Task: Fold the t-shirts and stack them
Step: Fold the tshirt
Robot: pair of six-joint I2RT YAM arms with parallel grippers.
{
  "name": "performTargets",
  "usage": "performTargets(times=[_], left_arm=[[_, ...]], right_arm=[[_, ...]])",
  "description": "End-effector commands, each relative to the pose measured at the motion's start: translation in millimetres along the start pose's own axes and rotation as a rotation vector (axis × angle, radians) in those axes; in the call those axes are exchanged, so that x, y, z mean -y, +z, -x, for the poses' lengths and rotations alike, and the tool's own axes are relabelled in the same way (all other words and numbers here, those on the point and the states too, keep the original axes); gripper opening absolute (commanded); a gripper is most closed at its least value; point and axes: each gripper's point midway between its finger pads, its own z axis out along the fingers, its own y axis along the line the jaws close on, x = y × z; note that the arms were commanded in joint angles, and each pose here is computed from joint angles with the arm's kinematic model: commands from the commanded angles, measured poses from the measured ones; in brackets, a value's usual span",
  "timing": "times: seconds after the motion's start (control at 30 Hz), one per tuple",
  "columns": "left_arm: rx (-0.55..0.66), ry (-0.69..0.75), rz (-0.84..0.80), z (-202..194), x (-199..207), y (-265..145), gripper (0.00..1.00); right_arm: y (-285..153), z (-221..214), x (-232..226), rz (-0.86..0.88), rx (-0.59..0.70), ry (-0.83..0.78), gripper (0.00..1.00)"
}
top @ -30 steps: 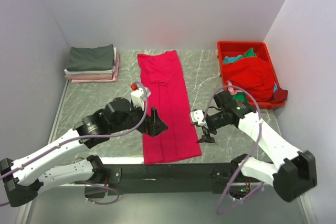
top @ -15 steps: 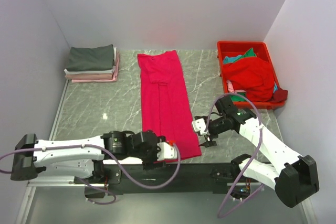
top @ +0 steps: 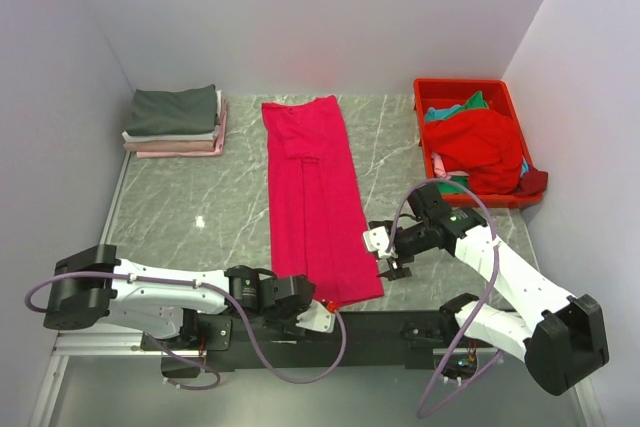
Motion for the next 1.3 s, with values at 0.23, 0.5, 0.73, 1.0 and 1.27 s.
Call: performTargets(times=[0.23, 0.5, 0.73, 1.0, 1.27], left_arm=[[-0.003, 0.038, 0.046, -9, -4, 18, 0.57], [-0.001, 0.023, 0.039, -16, -7, 22, 0.32], [0.041, -0.018, 0.076, -10, -24, 15, 0.11], [0.089, -0.052, 0.088, -2, -32, 6, 0.04], [0.124, -0.079, 0.075, 2, -30, 4, 0.02]], right_arm=[[3, 5, 1, -0.004, 0.022, -0.006, 0.84], [13, -3, -19, 0.073, -0.024, -0.056, 0.84], [27, -6, -28, 0.119, -0.076, -0.100, 0.83], [35, -17, -39, 0.159, -0.126, -0.137, 0.82], [56, -42, -57, 0.181, -0.272, -0.212, 0.78]])
